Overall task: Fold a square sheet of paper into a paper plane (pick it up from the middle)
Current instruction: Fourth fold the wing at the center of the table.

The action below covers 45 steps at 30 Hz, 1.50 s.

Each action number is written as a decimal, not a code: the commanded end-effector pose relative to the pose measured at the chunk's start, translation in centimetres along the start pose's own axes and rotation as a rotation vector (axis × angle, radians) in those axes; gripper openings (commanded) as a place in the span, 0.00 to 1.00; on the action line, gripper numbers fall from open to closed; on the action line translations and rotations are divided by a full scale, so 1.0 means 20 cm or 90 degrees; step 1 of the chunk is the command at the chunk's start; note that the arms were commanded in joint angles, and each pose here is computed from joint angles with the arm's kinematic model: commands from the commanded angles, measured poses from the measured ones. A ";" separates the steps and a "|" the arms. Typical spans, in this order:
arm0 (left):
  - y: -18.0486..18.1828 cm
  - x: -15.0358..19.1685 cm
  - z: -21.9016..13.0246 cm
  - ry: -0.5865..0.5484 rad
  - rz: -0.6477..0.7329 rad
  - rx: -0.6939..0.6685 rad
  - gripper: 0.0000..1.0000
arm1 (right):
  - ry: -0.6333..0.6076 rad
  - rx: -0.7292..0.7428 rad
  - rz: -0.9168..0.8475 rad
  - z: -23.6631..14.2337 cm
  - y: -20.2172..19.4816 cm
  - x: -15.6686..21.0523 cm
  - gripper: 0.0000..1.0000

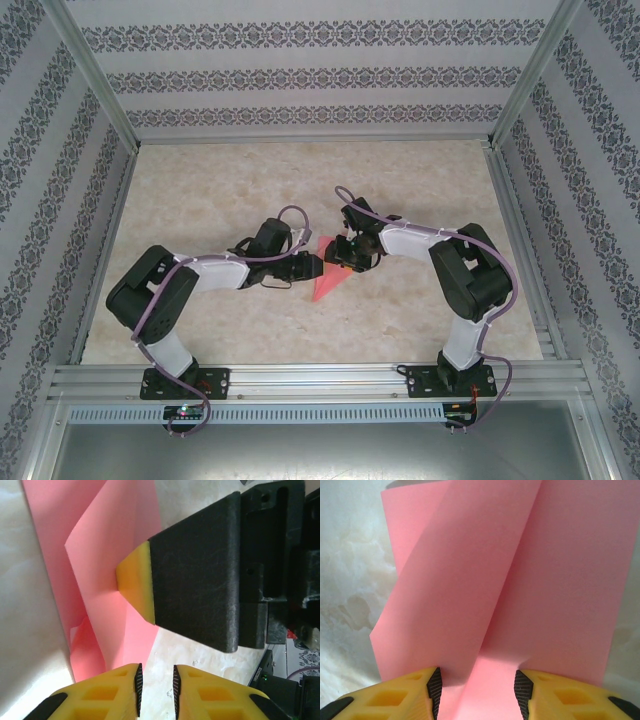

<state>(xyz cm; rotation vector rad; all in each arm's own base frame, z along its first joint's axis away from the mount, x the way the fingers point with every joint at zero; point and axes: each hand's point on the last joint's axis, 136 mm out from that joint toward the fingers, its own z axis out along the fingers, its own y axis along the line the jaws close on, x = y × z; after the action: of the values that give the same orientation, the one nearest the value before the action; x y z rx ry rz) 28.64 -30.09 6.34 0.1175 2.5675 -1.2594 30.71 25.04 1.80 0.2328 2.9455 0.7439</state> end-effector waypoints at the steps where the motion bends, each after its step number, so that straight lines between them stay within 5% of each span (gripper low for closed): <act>1: -0.03 -0.04 0.01 0.000 -0.003 0.026 0.26 | 0.062 0.124 0.025 0.12 -0.26 0.15 0.47; 24: 0.14 0.02 0.08 0.041 -0.031 -0.047 0.23 | 0.090 0.193 0.026 0.16 -0.34 0.19 0.47; 45: 0.09 0.03 0.06 0.036 -0.027 -0.025 0.26 | 0.112 0.233 0.015 0.20 -0.38 0.24 0.46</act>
<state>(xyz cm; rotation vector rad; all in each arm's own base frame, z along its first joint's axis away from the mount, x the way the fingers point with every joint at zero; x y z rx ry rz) 28.63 -30.00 2.98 0.0754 2.6801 -1.2256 30.65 24.99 1.03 0.2247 3.0206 0.5661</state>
